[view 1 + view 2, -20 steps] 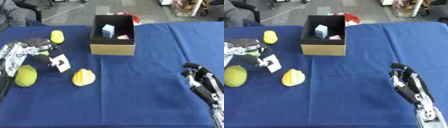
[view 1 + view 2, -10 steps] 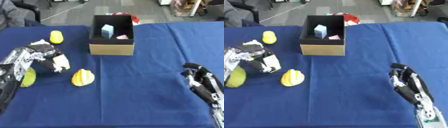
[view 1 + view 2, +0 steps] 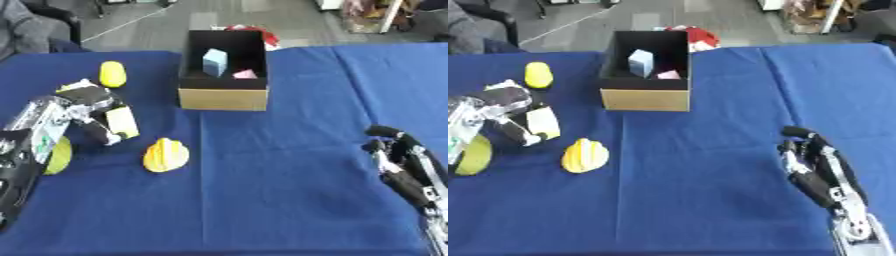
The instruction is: Pick up objects on the table and place them in the box.
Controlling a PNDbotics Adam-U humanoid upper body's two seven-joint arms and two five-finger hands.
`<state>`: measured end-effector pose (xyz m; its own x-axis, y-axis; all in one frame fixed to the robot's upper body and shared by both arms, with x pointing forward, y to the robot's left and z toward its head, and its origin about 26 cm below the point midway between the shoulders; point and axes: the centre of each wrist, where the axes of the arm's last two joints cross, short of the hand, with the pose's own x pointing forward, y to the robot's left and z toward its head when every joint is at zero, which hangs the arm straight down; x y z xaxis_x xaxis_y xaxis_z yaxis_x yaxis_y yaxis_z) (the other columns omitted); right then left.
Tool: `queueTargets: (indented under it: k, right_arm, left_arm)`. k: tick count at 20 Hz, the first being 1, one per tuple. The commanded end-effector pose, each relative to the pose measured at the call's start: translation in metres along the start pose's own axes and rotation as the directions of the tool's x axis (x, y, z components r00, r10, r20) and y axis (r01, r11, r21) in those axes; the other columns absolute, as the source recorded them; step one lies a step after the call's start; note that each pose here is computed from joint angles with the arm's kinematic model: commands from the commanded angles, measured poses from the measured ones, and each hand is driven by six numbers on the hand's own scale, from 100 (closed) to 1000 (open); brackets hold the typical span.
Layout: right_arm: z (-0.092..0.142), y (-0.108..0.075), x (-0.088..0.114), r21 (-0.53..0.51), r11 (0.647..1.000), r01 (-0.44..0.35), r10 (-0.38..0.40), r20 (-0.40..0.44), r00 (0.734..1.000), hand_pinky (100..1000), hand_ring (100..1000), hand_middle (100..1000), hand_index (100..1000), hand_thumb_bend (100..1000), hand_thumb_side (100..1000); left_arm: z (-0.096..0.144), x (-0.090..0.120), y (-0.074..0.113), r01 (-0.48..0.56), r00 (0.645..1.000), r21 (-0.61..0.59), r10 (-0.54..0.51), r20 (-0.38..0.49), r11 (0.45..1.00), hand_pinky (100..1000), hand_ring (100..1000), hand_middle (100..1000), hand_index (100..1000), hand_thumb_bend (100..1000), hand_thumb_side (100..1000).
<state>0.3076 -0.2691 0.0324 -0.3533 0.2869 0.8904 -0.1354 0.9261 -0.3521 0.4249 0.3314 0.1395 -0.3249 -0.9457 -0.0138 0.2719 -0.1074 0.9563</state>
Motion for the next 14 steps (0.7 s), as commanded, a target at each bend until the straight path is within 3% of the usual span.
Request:
queueTargets:
  k: [1, 5, 8, 11, 14]
  right_arm:
    - [-0.004, -0.005, 0.006, -0.003, 1.000, -0.019, 0.019, 0.024, 1.000, 758, 665, 744, 802, 100, 383]
    - [-0.003, -0.004, 0.005, 0.001, 1.000, -0.017, 0.017, 0.020, 1.000, 758, 665, 744, 802, 100, 379]
    - [-0.003, -0.003, 0.005, 0.007, 1.000, -0.013, 0.013, 0.019, 1.000, 758, 665, 744, 802, 100, 379]
    - [-0.003, -0.001, 0.004, 0.010, 1.000, -0.009, 0.009, 0.018, 1.000, 758, 665, 744, 802, 100, 373]
    - [-0.003, 0.000, 0.003, 0.012, 1.000, -0.003, 0.002, 0.015, 1.000, 758, 665, 744, 802, 100, 364]
  left_arm:
    - [0.014, 0.001, 0.053, 0.012, 1.000, 0.166, -0.015, 0.021, 0.986, 693, 542, 548, 763, 122, 268]
    - [0.013, 0.027, 0.106, 0.034, 0.994, 0.298, -0.063, 0.086, 0.954, 700, 547, 554, 770, 170, 258]
    - [-0.007, 0.056, 0.133, 0.046, 0.987, 0.325, -0.093, 0.131, 0.945, 700, 549, 556, 771, 175, 259]
    - [-0.034, 0.084, 0.140, 0.044, 0.979, 0.297, -0.100, 0.176, 0.954, 702, 554, 561, 776, 172, 266]
    - [-0.067, 0.118, 0.133, 0.063, 0.973, 0.239, -0.113, 0.202, 0.969, 705, 564, 574, 782, 213, 285]
